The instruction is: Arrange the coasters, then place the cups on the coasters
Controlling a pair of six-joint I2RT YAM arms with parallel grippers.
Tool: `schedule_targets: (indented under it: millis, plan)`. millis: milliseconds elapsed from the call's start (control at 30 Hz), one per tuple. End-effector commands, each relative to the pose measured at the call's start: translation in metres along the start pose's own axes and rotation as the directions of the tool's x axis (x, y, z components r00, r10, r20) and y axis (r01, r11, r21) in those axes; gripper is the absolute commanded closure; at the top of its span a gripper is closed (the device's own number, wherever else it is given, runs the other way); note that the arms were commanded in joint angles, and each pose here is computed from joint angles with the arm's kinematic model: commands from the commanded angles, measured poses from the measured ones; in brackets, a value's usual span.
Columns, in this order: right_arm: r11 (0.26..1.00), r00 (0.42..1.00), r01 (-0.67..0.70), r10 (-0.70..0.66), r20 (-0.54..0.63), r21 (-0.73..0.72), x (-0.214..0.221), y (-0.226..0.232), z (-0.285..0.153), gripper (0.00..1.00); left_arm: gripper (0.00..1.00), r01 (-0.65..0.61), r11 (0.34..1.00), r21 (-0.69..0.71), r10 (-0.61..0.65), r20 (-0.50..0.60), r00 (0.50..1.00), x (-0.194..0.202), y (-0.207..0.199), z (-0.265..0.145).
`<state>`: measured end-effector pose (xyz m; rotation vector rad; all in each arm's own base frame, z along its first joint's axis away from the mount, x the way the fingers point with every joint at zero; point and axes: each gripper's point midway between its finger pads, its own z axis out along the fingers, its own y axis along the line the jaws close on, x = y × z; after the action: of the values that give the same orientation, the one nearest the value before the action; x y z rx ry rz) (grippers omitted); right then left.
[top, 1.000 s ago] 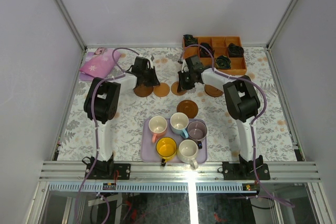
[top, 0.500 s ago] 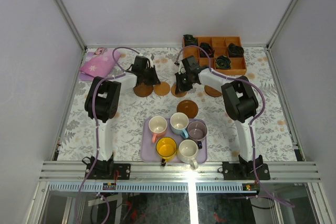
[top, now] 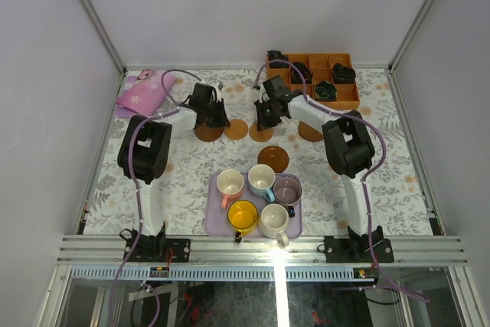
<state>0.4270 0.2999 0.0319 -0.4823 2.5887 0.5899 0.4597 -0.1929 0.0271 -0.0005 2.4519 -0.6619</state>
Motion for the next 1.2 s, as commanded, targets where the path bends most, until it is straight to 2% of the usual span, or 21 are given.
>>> schedule_targets:
  millis: [0,200,467,833,933,1167]
  plan:
    - [0.999,0.998,0.04,-0.041,0.05,0.031,-0.014,0.006,-0.026,0.91,0.99,-0.049,0.999,0.02,0.047,0.065,0.997,-0.024,-0.014,-0.026]
    - [0.994,1.0,0.018,-0.02,0.015,0.105,0.025,-0.009,-0.049,0.94,0.98,-0.076,0.996,0.035,0.071,0.12,0.99,-0.038,-0.028,-0.052]
    - [0.991,0.999,-0.038,0.037,0.008,0.132,0.06,-0.012,-0.076,0.95,0.96,-0.063,0.998,0.021,0.06,0.137,0.989,-0.03,-0.028,-0.071]
    - [0.989,0.989,-0.1,0.111,-0.095,0.111,0.101,-0.013,-0.061,0.95,0.94,-0.008,1.0,0.019,0.006,0.117,0.993,-0.018,-0.023,-0.065]
    - [0.981,0.985,-0.113,0.131,-0.112,0.155,0.108,-0.022,-0.058,0.96,0.93,-0.005,1.0,0.021,0.003,0.121,0.993,-0.019,-0.023,-0.065]
    - [0.922,0.973,-0.092,0.163,-0.163,0.375,0.121,-0.065,-0.055,0.99,0.9,-0.002,1.0,0.002,0.002,0.105,0.994,-0.012,-0.018,-0.064]
